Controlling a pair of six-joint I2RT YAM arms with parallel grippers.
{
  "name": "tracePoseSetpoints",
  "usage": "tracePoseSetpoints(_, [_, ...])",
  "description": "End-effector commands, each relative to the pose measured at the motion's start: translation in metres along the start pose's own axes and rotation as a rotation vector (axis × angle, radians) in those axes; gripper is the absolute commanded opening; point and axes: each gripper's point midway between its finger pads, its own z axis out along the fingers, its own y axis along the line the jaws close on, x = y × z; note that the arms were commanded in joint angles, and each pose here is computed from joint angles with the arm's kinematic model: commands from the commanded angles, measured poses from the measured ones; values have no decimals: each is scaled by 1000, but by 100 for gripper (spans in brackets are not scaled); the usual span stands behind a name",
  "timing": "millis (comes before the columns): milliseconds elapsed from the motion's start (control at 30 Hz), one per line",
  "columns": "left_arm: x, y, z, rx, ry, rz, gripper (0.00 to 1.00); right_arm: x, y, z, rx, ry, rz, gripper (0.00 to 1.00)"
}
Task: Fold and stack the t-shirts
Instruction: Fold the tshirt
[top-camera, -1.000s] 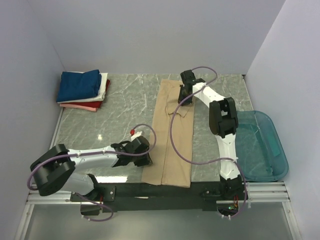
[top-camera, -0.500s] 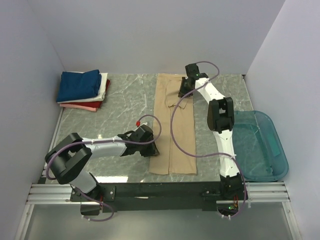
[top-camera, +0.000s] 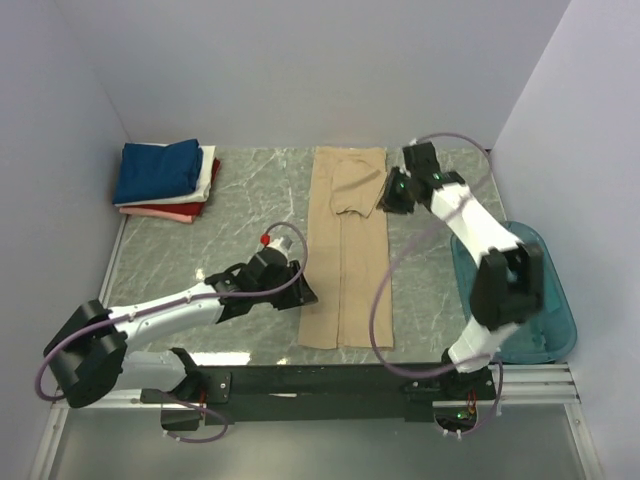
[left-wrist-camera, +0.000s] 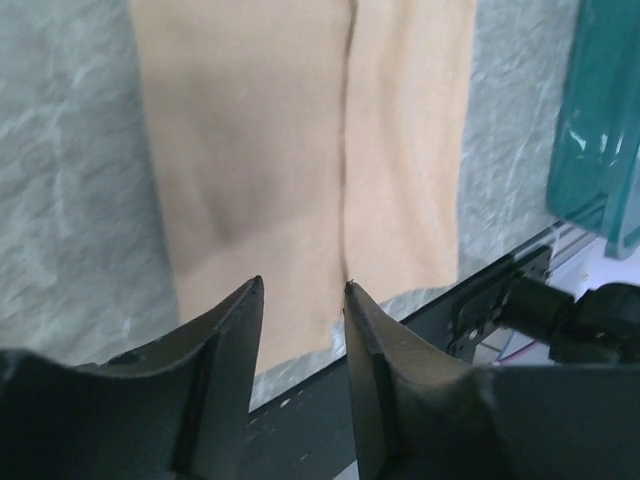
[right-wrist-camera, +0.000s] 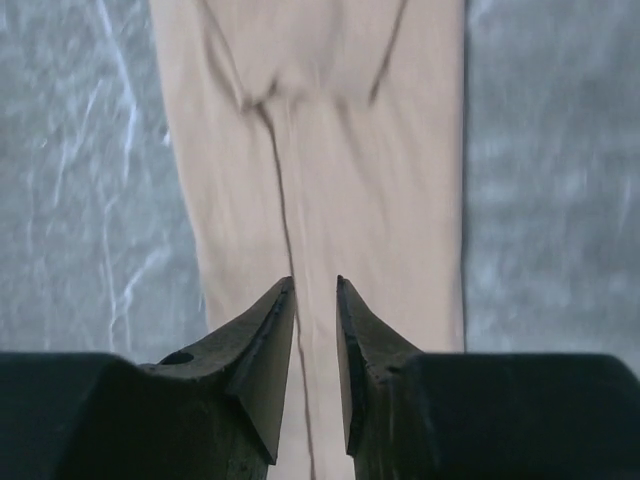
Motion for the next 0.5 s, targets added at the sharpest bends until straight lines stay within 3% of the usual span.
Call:
tracePoseSetpoints(0, [13,14,-8,-1,27,13,46,30,-15,-38,-19,-57,51,31])
tracePoseSetpoints(133, [23,25,-13,11,34,3,50,101,-66,-53,71,-19,80,30])
tracePoseSetpoints(467, [27,38,-17,-14,29,27,50,177,-105,-65,67,-10,148,29])
